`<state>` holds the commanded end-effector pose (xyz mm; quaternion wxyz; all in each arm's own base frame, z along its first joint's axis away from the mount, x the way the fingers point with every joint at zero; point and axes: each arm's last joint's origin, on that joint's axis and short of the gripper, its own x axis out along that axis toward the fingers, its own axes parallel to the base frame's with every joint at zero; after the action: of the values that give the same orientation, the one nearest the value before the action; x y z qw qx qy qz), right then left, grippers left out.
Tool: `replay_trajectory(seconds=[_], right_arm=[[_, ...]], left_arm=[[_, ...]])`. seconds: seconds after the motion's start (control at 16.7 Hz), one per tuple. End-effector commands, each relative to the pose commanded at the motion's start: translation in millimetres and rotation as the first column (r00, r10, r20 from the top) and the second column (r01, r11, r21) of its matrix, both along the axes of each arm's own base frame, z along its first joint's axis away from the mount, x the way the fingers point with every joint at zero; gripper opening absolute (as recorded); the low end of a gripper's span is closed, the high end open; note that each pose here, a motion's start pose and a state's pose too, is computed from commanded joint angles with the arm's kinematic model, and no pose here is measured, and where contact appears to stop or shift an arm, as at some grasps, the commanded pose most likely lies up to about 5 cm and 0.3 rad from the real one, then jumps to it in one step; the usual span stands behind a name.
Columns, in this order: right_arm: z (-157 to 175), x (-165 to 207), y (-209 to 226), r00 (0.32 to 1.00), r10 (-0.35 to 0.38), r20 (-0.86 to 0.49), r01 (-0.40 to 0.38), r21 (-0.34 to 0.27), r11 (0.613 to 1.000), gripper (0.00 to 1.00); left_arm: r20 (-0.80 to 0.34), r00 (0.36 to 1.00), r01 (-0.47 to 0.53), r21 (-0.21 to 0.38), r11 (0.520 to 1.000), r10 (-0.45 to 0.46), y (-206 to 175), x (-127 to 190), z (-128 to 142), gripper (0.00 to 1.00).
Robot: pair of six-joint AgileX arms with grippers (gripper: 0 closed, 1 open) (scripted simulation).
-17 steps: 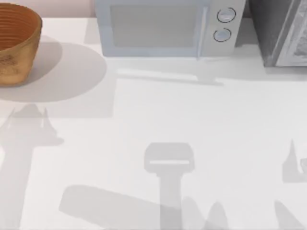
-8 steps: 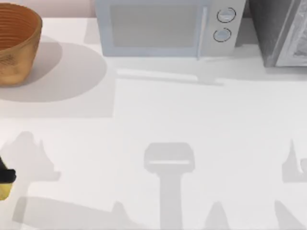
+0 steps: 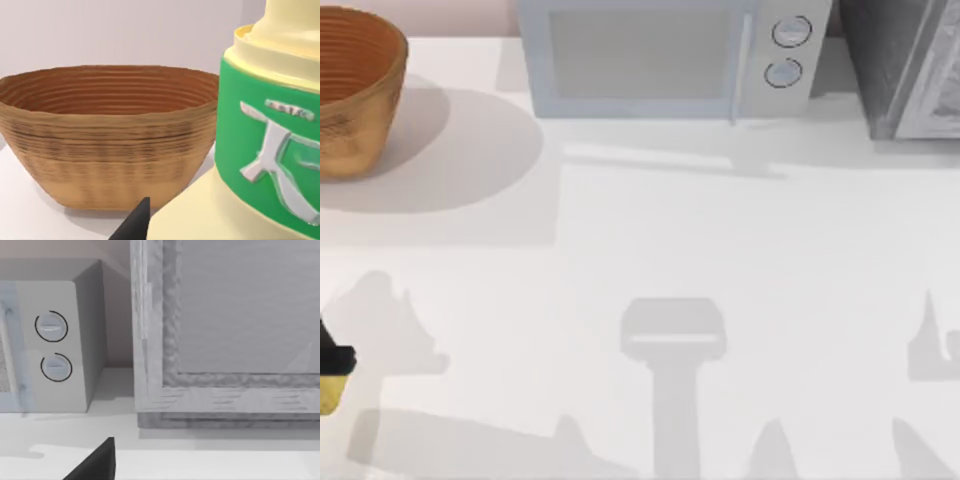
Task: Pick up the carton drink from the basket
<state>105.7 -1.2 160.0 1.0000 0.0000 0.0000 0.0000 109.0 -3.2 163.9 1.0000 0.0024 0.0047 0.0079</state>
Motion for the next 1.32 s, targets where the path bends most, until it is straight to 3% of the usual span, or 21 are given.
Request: replay_trajectory(seconds=[0.36,0.72,1.02,1.32], right_arm=[[0.0,0.0,0.0,1.0,0.0,0.0,0.0,0.0,1.0,1.0],[0.0,0.0,0.0,1.0,0.0,0.0,0.0,0.0,1.0,1.0],[0.0,0.0,0.0,1.0,0.0,0.0,0.0,0.0,1.0,1.0],[0.0,0.0,0.0,1.0,0.0,0.0,0.0,0.0,1.0,1.0]], left_arm=[[0.059,0.994,-0.088,0.012,0.996,0.087,-18.4,22.5,38.8,0.0],[0.093,0.962,-0.256,-0.013,0.967,0.256,-69.9,69.5,68.6,0.0],[0.061,0.91,-0.409,-0.023,0.912,0.409,-131.2,98.4,54.4,0.0],[0.025,0.86,-0.51,-0.007,0.86,0.51,-170.8,103.1,26.3,0.0]])
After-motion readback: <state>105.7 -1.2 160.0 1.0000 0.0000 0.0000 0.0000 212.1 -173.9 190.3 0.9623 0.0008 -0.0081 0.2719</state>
